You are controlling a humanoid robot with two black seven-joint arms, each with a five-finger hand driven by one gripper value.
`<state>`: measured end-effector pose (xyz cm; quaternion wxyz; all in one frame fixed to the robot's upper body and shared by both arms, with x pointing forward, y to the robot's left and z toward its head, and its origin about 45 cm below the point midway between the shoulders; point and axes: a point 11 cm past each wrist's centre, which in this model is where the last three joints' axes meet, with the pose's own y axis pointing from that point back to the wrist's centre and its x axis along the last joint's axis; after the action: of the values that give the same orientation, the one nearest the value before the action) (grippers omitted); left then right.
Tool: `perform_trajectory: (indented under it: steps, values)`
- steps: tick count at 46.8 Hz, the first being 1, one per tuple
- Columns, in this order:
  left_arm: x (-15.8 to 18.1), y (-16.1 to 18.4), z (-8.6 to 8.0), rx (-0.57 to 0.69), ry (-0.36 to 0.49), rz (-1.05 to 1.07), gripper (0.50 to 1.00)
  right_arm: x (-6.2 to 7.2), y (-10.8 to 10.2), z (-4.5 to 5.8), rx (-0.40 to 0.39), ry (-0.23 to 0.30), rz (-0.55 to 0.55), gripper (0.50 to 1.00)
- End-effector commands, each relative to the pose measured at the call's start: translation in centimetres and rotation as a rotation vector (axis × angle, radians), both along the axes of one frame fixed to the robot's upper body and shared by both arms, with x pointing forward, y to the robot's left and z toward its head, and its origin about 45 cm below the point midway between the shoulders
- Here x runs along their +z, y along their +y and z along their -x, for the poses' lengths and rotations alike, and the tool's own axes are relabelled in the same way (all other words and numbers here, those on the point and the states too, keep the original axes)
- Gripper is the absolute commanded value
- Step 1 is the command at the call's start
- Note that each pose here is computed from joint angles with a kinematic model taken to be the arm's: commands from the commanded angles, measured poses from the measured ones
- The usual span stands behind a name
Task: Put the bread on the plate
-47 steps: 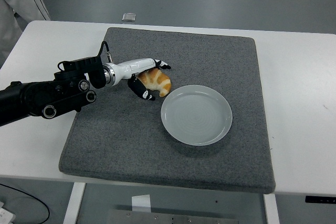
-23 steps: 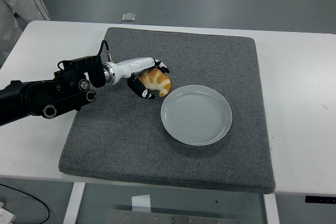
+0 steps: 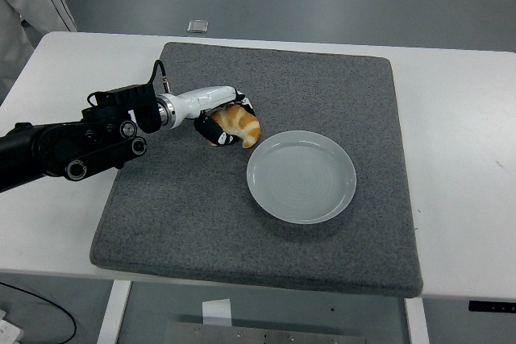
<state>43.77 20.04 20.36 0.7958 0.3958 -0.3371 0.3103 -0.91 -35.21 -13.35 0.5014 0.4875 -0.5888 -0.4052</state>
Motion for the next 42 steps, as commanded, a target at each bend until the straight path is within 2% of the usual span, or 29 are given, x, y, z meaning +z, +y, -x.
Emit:
perform_trajectory:
  steps: [1, 27, 42]
  values:
    - [0.1, 0.0, 0.0, -0.009, -0.009, -0.013, 0.500, 0.0, 0.0, 0.0, 0.000, 0.000, 0.000, 0.932]
    - [1.1, 0.2, -0.6, -0.006, -0.041, -0.016, 0.500, 0.0, 0.0, 0.1, 0.000, 0.001, 0.000, 0.932]
    - [4.7, 0.2, -1.3, -0.013, -0.102, 0.026, 0.500, 0.0, 0.0, 0.1, 0.000, 0.001, 0.000, 0.932]
